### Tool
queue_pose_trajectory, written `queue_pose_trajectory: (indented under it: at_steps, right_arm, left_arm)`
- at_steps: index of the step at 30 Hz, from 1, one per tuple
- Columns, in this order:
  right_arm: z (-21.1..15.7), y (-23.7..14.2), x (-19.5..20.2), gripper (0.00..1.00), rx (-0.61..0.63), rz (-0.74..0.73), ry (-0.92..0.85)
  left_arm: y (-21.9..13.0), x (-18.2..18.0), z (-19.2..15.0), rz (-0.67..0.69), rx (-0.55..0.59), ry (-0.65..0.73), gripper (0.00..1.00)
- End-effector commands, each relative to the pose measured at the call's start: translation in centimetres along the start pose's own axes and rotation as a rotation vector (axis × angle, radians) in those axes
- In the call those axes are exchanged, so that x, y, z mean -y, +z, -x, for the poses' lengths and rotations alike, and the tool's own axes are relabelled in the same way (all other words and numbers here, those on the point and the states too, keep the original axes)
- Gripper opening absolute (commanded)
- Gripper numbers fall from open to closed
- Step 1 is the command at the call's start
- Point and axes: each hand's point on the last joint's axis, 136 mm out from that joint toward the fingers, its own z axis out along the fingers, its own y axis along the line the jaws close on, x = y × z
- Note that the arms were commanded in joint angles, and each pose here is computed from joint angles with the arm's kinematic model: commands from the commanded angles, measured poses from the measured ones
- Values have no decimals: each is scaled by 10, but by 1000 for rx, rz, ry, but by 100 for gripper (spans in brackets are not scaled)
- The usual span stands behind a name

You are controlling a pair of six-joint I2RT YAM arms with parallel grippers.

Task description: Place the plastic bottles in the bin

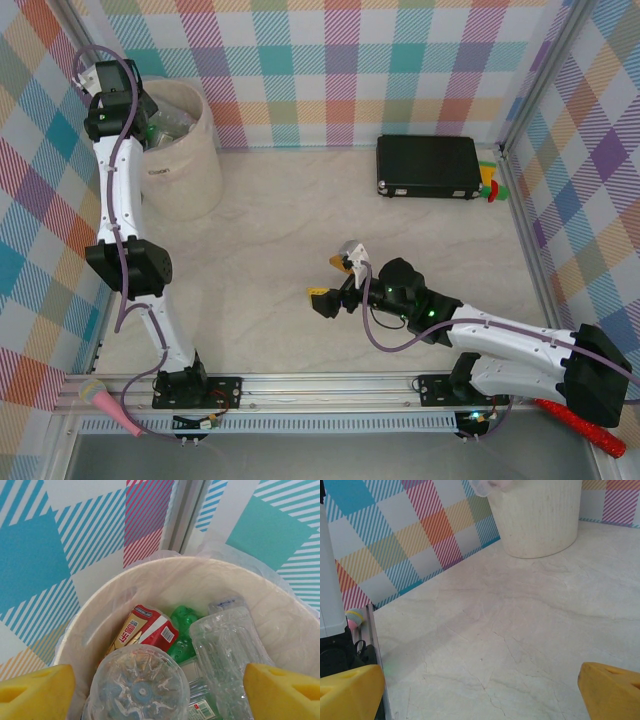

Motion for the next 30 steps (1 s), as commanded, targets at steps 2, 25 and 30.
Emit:
queue_pose_trajectory:
  at_steps: [2, 25, 30]
  right_arm:
    - [15, -1, -7, 99, 33, 24, 13]
    - [42, -26, 52, 99, 69, -370, 9]
    - [53, -42, 77, 99, 68, -524, -5]
  left_arm:
    - [-29, -8, 37, -21, 90, -49, 85]
    - [-123, 23, -21, -202, 50, -90, 100]
    - [-166, 32, -84, -320, 6, -49, 100]
